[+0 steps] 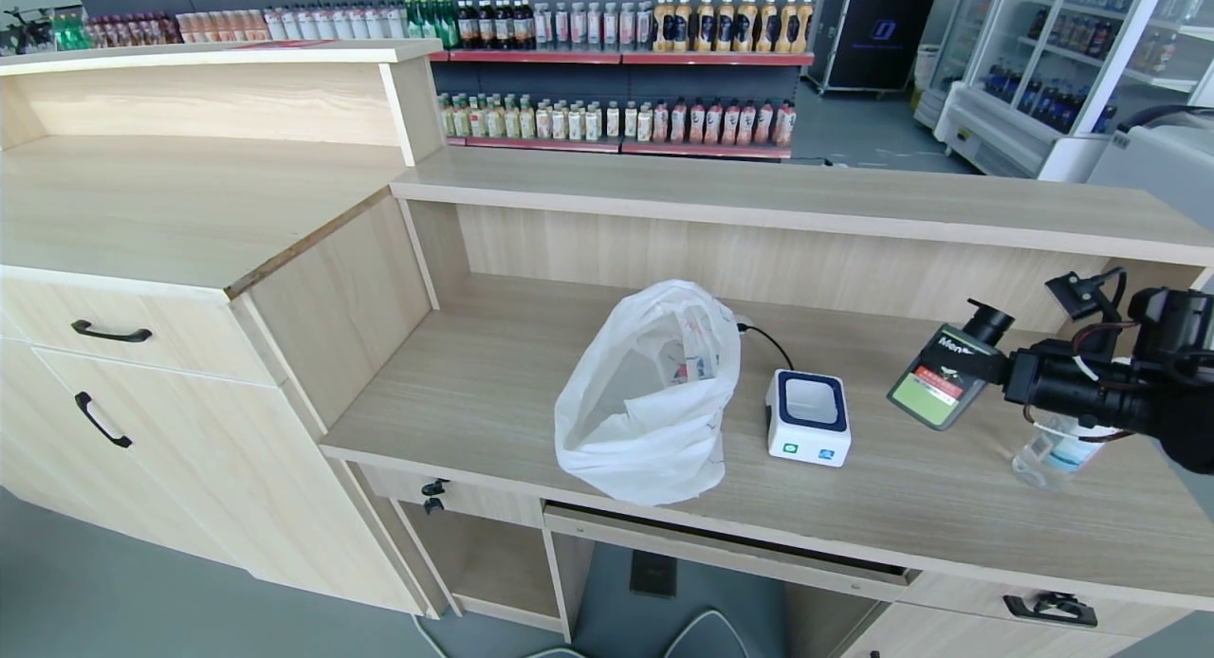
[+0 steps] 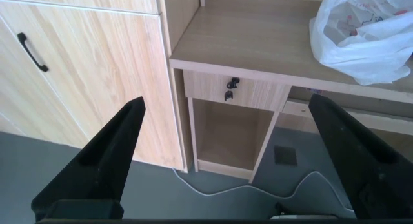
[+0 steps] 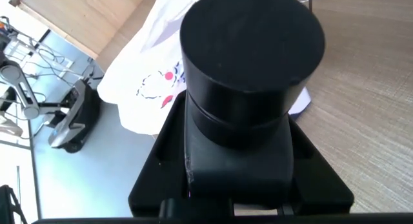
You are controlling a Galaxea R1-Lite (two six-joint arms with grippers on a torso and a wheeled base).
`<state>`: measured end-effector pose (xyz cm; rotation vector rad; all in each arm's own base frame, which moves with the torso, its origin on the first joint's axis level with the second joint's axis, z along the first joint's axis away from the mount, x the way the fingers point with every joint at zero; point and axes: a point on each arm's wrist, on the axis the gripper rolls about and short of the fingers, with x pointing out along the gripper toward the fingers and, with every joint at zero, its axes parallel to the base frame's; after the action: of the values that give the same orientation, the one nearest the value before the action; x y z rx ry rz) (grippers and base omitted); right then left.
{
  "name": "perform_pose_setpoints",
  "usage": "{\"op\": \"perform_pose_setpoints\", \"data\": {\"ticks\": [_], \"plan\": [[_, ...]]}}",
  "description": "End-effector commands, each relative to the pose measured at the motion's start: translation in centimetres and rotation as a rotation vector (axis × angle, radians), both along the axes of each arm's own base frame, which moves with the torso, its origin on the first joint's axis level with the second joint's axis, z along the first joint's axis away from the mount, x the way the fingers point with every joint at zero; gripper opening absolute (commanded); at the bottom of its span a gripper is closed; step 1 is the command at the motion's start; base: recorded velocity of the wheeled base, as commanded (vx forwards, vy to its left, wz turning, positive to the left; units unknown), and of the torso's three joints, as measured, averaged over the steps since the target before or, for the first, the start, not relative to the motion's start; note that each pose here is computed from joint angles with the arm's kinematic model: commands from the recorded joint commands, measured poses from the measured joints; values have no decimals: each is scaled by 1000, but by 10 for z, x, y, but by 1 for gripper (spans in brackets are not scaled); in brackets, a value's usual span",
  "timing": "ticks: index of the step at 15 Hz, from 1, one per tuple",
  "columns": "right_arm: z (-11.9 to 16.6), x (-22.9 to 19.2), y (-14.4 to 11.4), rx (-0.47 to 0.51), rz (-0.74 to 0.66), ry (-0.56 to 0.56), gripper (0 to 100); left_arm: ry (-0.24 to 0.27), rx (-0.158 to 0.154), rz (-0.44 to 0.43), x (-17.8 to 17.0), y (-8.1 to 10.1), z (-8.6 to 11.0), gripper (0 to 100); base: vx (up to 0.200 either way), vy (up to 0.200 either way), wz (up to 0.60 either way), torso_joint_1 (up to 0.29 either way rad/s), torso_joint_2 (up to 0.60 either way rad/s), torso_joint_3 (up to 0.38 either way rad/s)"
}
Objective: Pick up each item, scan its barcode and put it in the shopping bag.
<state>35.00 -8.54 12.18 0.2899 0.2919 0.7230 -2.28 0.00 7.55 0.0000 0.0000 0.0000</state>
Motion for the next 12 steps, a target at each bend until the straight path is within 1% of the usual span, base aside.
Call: {"op": "perform_pose_setpoints", "data": {"ticks": [1, 5, 12], "plan": [[-4, 8, 6, -4, 13, 3, 0, 0, 2, 2, 0, 0, 0, 100, 0, 0, 0, 0, 0, 0], [-8, 19, 13, -12, 28, -5, 0, 0, 2, 0, 0, 0, 0, 100, 0, 0, 0, 0, 0, 0], [-13, 31, 16, -18, 25, -5, 0, 0, 2, 0, 0, 0, 0, 100, 0, 0, 0, 0, 0, 0]]}}
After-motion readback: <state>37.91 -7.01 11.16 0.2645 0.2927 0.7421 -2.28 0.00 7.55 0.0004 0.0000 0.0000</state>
